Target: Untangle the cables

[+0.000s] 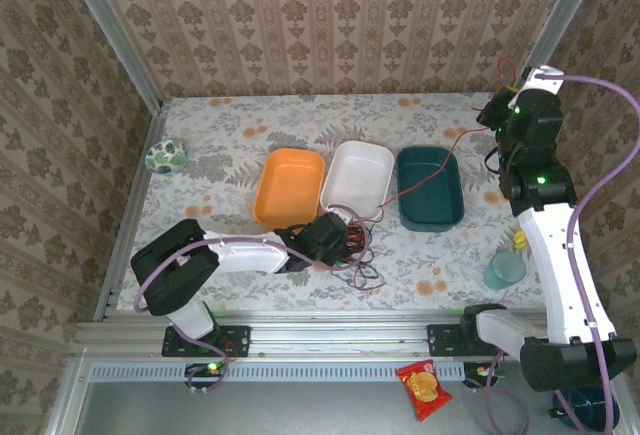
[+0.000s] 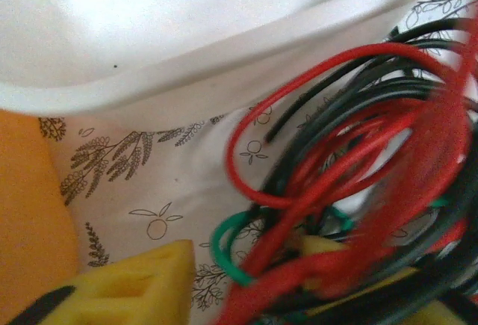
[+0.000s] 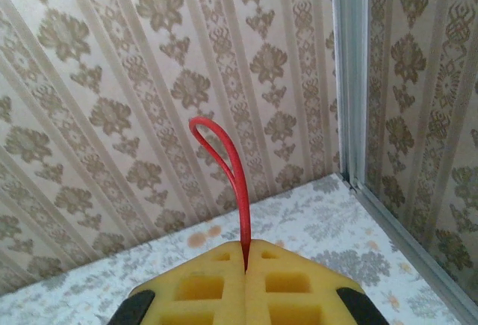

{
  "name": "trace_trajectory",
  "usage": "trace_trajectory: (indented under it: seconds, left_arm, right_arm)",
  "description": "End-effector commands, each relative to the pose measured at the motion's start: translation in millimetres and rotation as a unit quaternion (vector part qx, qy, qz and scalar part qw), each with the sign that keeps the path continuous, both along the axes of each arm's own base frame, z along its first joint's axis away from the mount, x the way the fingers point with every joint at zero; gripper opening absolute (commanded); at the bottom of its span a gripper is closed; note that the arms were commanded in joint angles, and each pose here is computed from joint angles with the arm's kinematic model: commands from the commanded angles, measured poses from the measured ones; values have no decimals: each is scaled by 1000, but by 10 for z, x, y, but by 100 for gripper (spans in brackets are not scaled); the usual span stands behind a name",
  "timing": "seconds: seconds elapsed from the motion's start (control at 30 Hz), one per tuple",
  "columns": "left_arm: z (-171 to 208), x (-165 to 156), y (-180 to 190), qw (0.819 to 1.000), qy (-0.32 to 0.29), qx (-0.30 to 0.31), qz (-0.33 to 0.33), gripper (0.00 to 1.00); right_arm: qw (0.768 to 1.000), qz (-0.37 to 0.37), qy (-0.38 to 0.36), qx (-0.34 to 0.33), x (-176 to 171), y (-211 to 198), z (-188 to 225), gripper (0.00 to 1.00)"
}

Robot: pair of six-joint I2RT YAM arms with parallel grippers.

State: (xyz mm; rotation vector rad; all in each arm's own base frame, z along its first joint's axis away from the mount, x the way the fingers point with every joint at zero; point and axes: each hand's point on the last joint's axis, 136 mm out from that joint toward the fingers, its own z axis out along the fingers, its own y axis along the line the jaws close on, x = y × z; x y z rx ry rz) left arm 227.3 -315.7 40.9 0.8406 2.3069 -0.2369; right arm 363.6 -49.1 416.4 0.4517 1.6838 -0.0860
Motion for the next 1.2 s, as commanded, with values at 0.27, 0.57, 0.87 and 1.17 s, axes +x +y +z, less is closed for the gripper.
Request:
trace_trajectory:
  seconds: [0.27, 0.57, 0.87, 1.17]
  left_arm:
    - [171, 6, 258, 999, -22, -2, 38, 0]
    - [301, 95, 521, 992, -58, -25, 106, 0]
    - [337, 106, 659, 988, -61, -42, 135, 0]
    - [339, 56, 641, 990, -61, -51, 117, 0]
  right_arm:
    - [993, -105, 57, -21, -158, -518, -147, 0]
    - [985, -163, 58, 18, -297, -922, -233, 0]
    - [978, -199, 50, 31, -442, -1142, -160, 0]
    - [977, -204, 39, 53, -523, -1209, -140, 0]
